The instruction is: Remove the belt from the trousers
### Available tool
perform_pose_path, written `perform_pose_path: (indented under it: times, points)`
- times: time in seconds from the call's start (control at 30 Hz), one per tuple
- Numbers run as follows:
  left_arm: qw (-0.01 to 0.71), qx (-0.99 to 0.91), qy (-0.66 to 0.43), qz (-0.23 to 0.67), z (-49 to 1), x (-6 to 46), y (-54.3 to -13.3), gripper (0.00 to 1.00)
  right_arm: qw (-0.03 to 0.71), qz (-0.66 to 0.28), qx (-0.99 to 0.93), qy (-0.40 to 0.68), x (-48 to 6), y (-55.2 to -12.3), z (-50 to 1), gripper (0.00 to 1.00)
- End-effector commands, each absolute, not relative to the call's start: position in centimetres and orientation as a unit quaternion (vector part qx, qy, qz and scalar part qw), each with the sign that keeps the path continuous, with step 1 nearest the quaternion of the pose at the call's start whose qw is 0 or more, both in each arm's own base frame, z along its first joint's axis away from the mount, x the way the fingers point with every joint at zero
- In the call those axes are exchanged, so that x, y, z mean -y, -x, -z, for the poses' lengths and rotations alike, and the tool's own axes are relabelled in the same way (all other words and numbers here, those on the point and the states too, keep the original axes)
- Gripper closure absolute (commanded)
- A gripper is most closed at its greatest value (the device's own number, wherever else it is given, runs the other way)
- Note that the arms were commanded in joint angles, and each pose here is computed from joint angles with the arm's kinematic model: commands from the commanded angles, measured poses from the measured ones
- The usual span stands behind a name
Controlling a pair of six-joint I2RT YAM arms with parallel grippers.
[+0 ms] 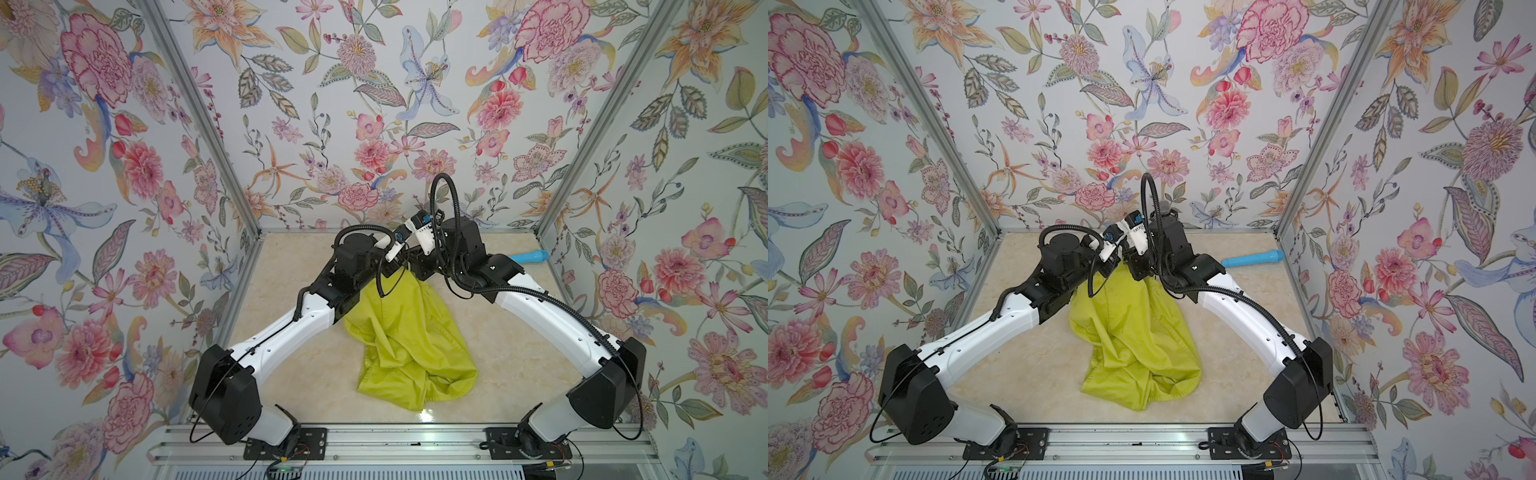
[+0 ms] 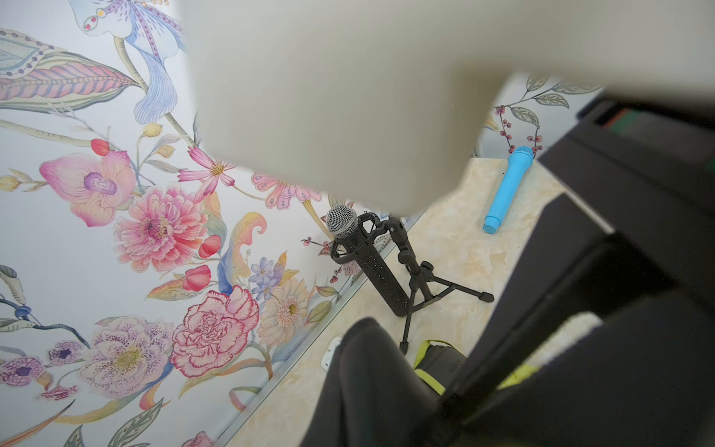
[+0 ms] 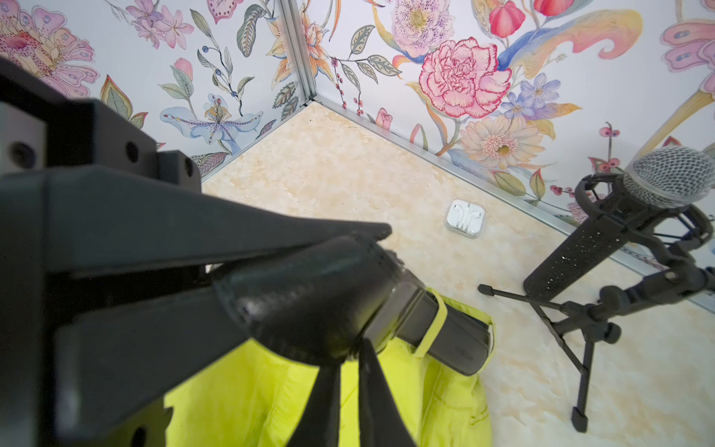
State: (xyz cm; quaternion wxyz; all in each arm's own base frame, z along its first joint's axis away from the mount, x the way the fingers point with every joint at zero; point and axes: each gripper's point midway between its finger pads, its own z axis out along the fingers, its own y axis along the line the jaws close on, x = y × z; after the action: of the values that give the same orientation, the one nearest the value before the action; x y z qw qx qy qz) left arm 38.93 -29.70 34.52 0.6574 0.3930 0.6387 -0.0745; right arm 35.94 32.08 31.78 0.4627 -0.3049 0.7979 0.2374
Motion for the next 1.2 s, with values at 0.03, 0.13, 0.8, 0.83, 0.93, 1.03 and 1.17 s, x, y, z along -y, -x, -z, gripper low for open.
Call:
perform_pose_path:
  times: [0.03, 0.13, 0.8, 0.83, 0.93, 1.03, 1.17]
  points:
    - [0.754, -0.503, -0.379, 0.187, -47.7, 30.6, -32.5, 1.00, 0.460, -0.180, -0.825, 0.273, -30.6, -39.0, -28.6, 0.89]
    - [0.752, -0.507, -0.374, 0.193, -48.1, 30.4, -32.4, 1.00, 0.461, -0.179, -0.825, 0.274, -30.7, -39.1, -28.5, 0.88]
    - [0.723, -0.607, -0.313, 0.101, -44.9, 27.8, -37.9, 1.00, 0.603, -0.165, -0.721, 0.298, -29.5, -35.9, -34.6, 0.40]
    - [0.722, -0.607, -0.315, 0.103, -44.9, 27.8, -37.8, 1.00, 0.604, -0.165, -0.720, 0.300, -29.6, -36.0, -34.7, 0.40]
    - [0.721, -0.603, -0.325, 0.107, -44.7, 28.1, -37.6, 1.00, 0.610, -0.161, -0.713, 0.307, -30.3, -36.6, -34.8, 0.40]
    - [0.726, -0.586, -0.343, 0.109, -44.6, 28.5, -36.9, 1.00, 0.614, -0.154, -0.710, 0.309, -30.8, -37.3, -34.6, 0.44]
    - [0.756, -0.547, -0.350, 0.085, -44.1, 27.6, -35.7, 1.00, 0.617, -0.153, -0.712, 0.299, -31.0, -37.5, -34.7, 0.76]
